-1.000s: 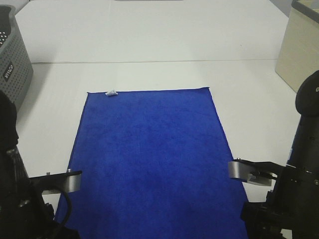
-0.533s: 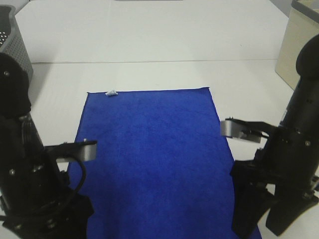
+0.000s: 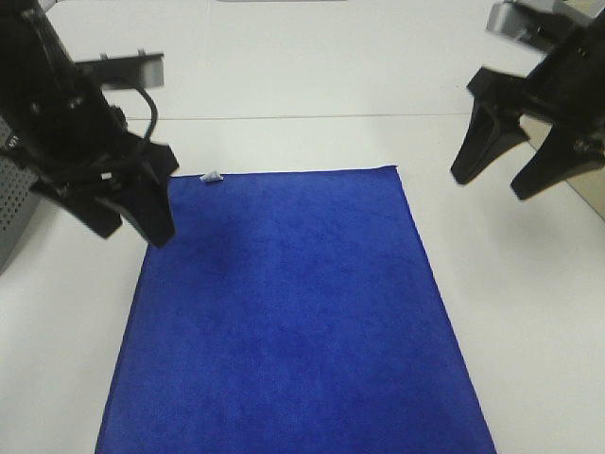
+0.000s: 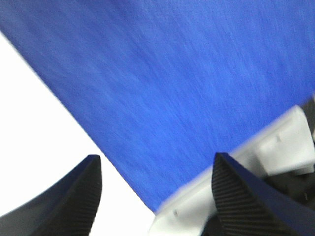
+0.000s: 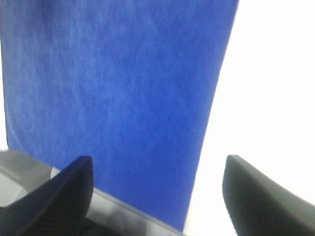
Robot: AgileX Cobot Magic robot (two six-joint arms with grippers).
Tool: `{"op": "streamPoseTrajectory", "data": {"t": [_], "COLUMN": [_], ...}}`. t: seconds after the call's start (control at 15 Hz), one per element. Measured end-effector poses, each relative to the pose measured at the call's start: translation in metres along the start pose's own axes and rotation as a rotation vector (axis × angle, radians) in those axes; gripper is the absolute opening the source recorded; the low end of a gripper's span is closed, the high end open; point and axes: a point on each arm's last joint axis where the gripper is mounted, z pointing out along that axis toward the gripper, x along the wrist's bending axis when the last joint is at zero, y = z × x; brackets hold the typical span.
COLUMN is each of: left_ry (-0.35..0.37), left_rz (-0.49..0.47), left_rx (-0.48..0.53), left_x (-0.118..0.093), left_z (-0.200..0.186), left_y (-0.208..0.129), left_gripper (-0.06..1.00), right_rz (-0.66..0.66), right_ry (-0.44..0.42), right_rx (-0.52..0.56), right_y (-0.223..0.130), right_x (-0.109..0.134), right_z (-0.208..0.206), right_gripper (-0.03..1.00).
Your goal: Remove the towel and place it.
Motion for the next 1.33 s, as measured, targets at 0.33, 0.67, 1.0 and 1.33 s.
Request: {"op": "streamPoseTrajectory", "data": {"t": [0.33, 0.67, 1.0, 1.33], "left_ry": [0.038, 0.014, 0.010, 0.004], "left_rz": [-0.113, -0.188, -0.252, -0.281], "left_rx": [-0.132, -0.103, -0.136, -0.127], "left_x": [0.075, 0.137, 0.183, 0.202], "left_z": [-0.008, 0.037, 0.064, 0.083], "left_y": [0.070, 0.122, 0.140, 0.143], "left_gripper": [0.61, 0.61, 0.61, 0.61], "right_rz": [-0.048, -0.030, -0.051, -0.047], "right_ry": [-0.011, 0.009, 0.009, 0.042], "right_rx": [-0.098, -0.050, -0.057, -0.060], "right_y": [0.073, 0.125, 0.158, 0.177], "right_x": [-0.020, -0.050, -0.070, -0.085], "right_z": [-0.022, 0.029, 0.062, 0.094], "right_gripper": [0.72, 0.72, 0.72, 0.72]}}
